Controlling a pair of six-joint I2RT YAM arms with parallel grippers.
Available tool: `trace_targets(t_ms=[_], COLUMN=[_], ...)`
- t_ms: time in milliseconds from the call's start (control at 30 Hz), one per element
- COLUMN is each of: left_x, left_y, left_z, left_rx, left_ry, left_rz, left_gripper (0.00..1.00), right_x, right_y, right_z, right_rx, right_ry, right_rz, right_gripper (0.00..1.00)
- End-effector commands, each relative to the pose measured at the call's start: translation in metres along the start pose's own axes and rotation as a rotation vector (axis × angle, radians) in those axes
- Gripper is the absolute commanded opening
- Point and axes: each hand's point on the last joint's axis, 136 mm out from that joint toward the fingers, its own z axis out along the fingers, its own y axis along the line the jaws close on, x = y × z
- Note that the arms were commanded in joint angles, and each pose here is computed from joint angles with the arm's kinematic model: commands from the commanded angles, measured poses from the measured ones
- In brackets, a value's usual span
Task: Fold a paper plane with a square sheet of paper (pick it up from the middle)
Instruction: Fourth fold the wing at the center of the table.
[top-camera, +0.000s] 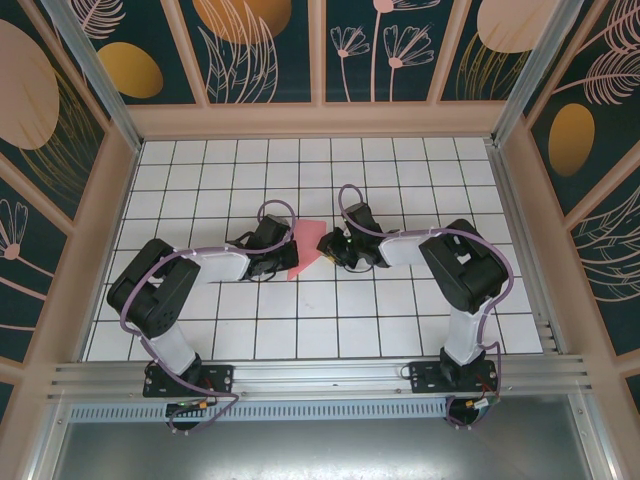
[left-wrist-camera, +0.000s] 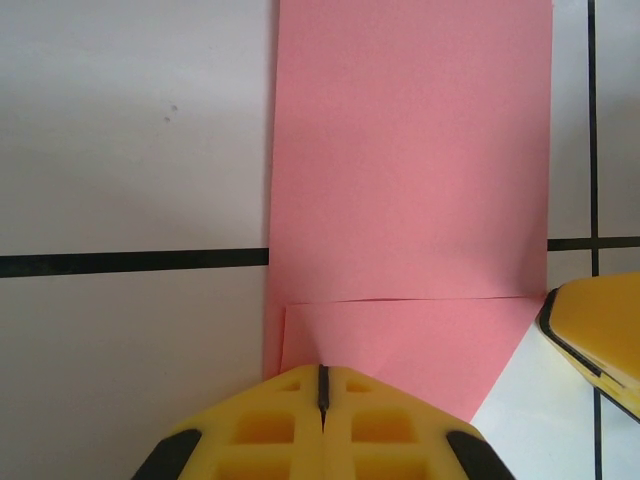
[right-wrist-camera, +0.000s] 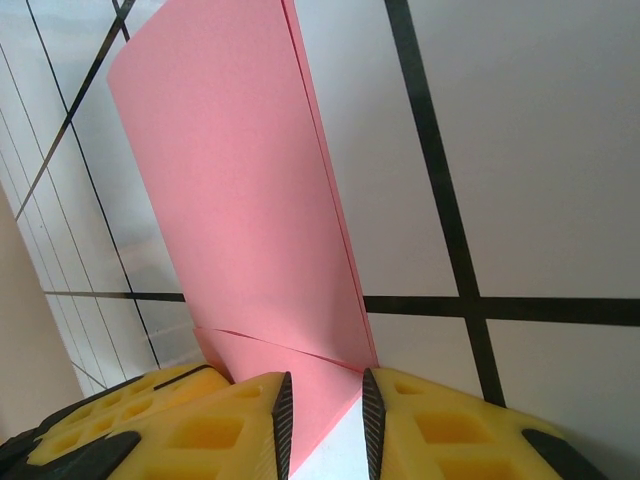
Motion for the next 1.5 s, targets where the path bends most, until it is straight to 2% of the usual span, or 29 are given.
trace_targets(t_ms=[0, 200, 467, 800, 900, 1067, 1467], left_x=[0.011, 0.011, 0.011, 0.010, 0.010, 0.011, 0.015], left_y=[0.016, 0.019, 0.017, 0.016, 0.016, 0.020, 0.020], left_z=[0.003, 0.002, 0.001, 0.001, 0.001, 0.001, 0.002], left_rx=[-0.058, -0.070, -0.060, -0.057, -0.059, -0.069, -0.059], left_ry=[0.032, 0.029, 0.029, 0.030, 0.030, 0.026, 0.033], left_rz=[-0.021, -0.026, -0.027, -0.025, -0.025, -0.039, -0.051], left_gripper=[0.00, 0.00, 0.00, 0.00, 0.00, 0.00, 0.00], right_x=[-0.008, -0.010, -0.001, 0.001, 0.001, -0.008, 0.001], right_y=[0.000, -0.003, 0.013, 0.024, 0.021, -0.001, 0.017], right_z=[-0.009, -0.012, -0.003, -0.003, -0.002, -0.004, 0.007], right_rx=[0.036, 0.051, -0.032, -0.077, -0.057, 0.055, -0.010], right_ry=[-0.047, -0.065, 0.000, 0.022, 0.018, -0.040, 0.015], right_rz=[-0.002, 0.004, -0.024, -0.039, -0.032, -0.002, -0.045], right_gripper=[0.29, 0.30, 0.30, 0.29, 0.29, 0.29, 0.28])
